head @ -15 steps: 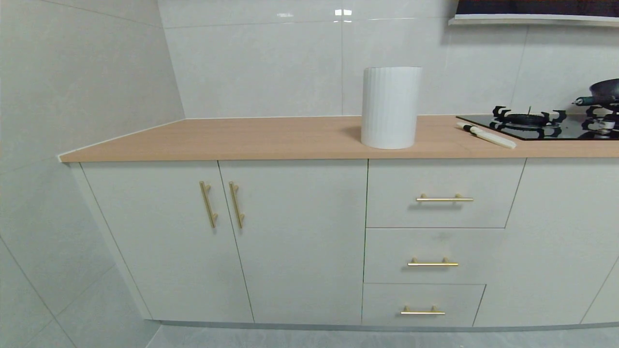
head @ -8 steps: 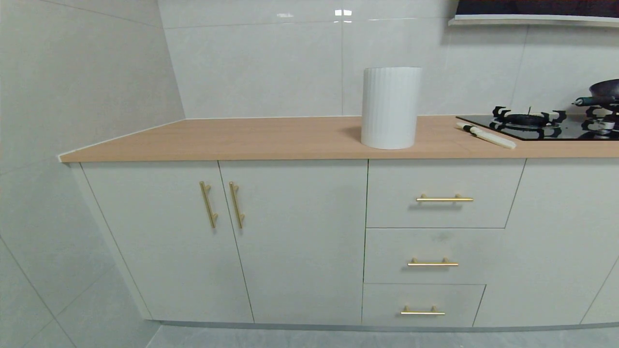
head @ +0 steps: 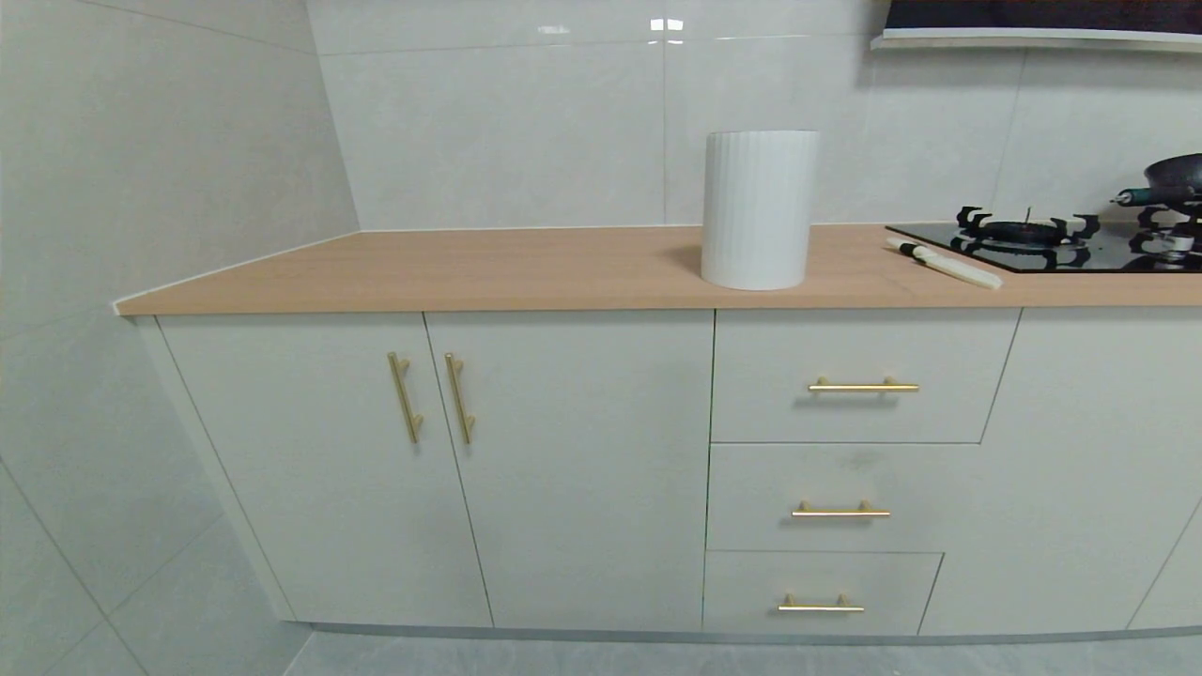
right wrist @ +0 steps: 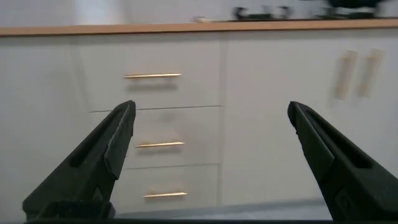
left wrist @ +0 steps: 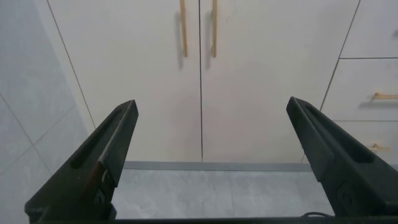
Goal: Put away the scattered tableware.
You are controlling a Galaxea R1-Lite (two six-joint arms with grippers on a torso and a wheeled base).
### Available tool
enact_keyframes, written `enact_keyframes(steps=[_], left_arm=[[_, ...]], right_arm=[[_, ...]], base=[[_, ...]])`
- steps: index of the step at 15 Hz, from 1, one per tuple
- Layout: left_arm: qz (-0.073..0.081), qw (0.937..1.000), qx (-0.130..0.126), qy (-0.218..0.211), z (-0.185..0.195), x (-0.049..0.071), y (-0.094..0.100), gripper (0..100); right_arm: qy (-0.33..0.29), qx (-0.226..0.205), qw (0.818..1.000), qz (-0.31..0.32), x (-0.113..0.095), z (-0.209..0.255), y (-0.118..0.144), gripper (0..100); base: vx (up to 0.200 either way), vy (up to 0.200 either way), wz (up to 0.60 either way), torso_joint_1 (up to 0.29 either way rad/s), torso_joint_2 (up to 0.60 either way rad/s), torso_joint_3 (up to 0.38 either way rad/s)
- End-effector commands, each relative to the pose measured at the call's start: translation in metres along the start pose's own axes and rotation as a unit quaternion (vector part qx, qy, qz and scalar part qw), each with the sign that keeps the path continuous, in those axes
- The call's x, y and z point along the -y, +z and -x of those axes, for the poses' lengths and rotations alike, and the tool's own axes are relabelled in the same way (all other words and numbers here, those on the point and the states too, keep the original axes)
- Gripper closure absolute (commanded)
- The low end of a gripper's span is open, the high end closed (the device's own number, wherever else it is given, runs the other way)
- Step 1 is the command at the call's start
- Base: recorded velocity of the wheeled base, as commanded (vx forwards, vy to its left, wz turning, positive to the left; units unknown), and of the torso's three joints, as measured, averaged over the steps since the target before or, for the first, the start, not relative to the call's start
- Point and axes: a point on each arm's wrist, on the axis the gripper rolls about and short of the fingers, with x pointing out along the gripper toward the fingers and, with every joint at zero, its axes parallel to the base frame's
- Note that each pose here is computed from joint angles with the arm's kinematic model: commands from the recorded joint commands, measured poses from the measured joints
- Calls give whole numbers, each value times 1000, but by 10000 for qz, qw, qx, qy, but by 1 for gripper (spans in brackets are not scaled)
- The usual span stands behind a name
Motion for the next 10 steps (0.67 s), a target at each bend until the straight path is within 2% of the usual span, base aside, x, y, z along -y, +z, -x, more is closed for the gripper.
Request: enact_keyframes(steps=[1,4,10], left_arm=[[1,10000,2,0,0,0,0,0],[1,10000,2,0,0,0,0,0],[1,10000,2,0,0,0,0,0]], right_arm=[[173,-234,9996,24,-1,-2,-12,0],[396,-812,9959,1,-3,-1,-24,0],[341,-775,9962,-185,-3,-1,-23,0]], base=[[0,0,0,0,0,0],[0,0,0,0,0,0],[0,0,0,0,0,0]])
